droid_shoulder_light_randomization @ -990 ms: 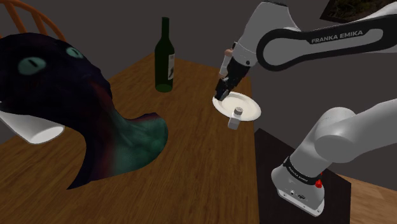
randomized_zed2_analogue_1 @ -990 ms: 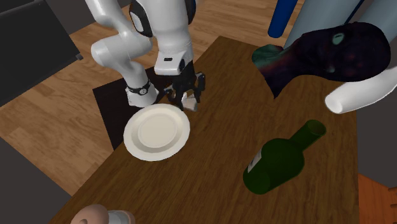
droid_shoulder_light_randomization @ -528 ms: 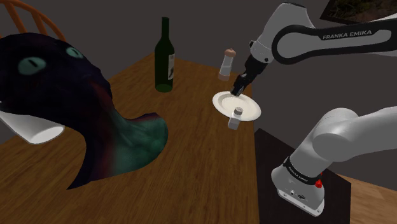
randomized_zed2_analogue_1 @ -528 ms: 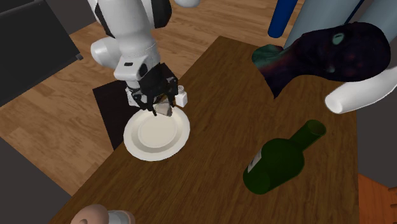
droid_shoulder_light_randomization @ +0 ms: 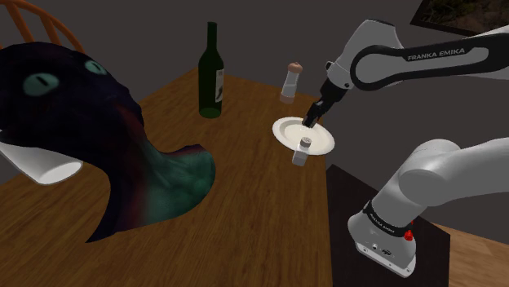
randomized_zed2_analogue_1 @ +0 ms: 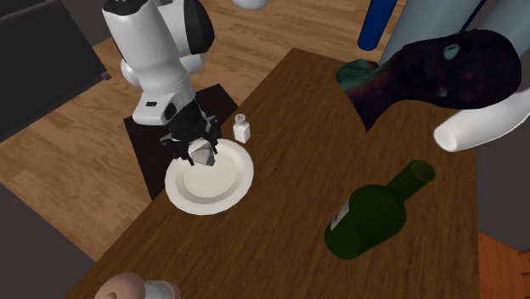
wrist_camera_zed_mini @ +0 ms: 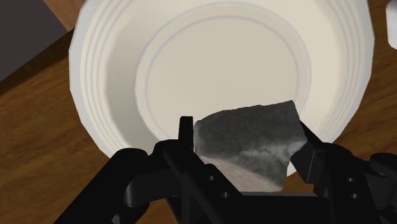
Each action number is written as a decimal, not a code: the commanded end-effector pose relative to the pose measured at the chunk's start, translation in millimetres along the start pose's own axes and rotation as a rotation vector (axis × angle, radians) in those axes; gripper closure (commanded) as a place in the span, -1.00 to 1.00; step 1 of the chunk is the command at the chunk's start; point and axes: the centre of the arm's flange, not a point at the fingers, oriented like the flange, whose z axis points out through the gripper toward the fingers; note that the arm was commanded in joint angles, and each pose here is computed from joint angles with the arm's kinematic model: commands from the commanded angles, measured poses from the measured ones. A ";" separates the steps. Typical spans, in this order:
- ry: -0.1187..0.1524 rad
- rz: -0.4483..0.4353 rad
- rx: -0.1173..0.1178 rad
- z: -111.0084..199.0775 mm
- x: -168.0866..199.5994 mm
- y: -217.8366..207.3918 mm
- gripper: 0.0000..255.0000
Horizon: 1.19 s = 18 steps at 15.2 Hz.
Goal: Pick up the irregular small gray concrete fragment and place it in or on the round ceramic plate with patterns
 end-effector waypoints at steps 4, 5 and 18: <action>0.001 0.000 0.000 26.3 -5.3 0.5 1.00; 0.001 0.000 0.000 31.5 -6.3 0.7 1.00; 0.001 0.000 0.000 42.2 -8.6 1.1 -1.00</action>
